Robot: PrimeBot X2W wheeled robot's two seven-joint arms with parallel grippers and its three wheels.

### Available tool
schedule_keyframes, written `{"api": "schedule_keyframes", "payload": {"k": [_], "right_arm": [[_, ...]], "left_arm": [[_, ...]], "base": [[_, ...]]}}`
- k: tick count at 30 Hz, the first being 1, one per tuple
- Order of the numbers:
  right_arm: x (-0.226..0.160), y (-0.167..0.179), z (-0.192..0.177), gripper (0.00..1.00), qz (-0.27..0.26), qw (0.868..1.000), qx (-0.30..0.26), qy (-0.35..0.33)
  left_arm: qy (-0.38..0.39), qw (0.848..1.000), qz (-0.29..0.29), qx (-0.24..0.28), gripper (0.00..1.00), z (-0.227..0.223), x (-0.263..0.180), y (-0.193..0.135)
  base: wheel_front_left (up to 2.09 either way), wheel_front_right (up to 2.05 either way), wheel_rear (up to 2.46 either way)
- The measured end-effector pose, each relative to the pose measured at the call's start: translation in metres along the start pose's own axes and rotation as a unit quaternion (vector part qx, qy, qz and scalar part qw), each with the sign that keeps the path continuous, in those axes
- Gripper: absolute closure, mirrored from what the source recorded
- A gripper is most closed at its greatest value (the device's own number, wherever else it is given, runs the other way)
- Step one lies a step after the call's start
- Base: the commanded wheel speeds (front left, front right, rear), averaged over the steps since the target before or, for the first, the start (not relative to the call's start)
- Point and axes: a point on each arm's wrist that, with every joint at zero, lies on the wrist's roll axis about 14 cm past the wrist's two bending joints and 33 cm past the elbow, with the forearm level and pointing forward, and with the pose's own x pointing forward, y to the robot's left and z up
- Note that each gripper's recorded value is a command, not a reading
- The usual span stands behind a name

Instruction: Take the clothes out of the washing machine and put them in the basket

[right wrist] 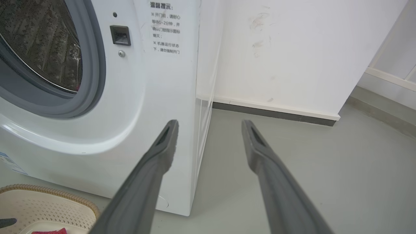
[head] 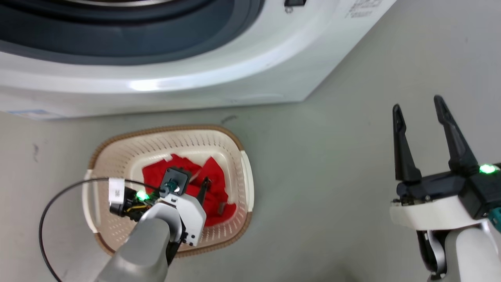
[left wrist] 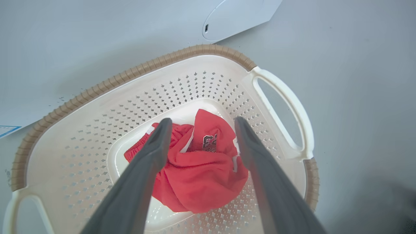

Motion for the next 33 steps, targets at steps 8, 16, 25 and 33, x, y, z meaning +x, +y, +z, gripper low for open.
{"api": "schedule_keyframes", "payload": {"k": [8, 16, 25, 33], "right_arm": [[-0.019, 0.009, 0.032, 0.00, 0.010, 0.999, 0.001, -0.031], [-0.031, 0.017, 0.052, 0.00, 0.019, 0.998, 0.004, -0.054], [-0.035, 0.011, 0.054, 0.00, 0.011, 0.998, 0.004, -0.054], [-0.024, 0.003, 0.043, 0.00, 0.002, 0.999, 0.003, -0.043]], "left_arm": [[-0.118, 0.992, 0.048, -0.024, 0.00, 0.059, -0.046, 0.010], [-0.255, 0.960, 0.105, -0.041, 0.00, 0.131, -0.094, 0.033], [-0.341, 0.927, 0.141, -0.063, 0.00, 0.186, -0.113, 0.059], [-0.372, 0.916, 0.141, -0.039, 0.00, 0.248, -0.081, 0.084]], "base": [[0.00, 0.00, 0.00], [0.00, 0.00, 0.00], [0.00, 0.00, 0.00], [0.00, 0.00, 0.00]]}}
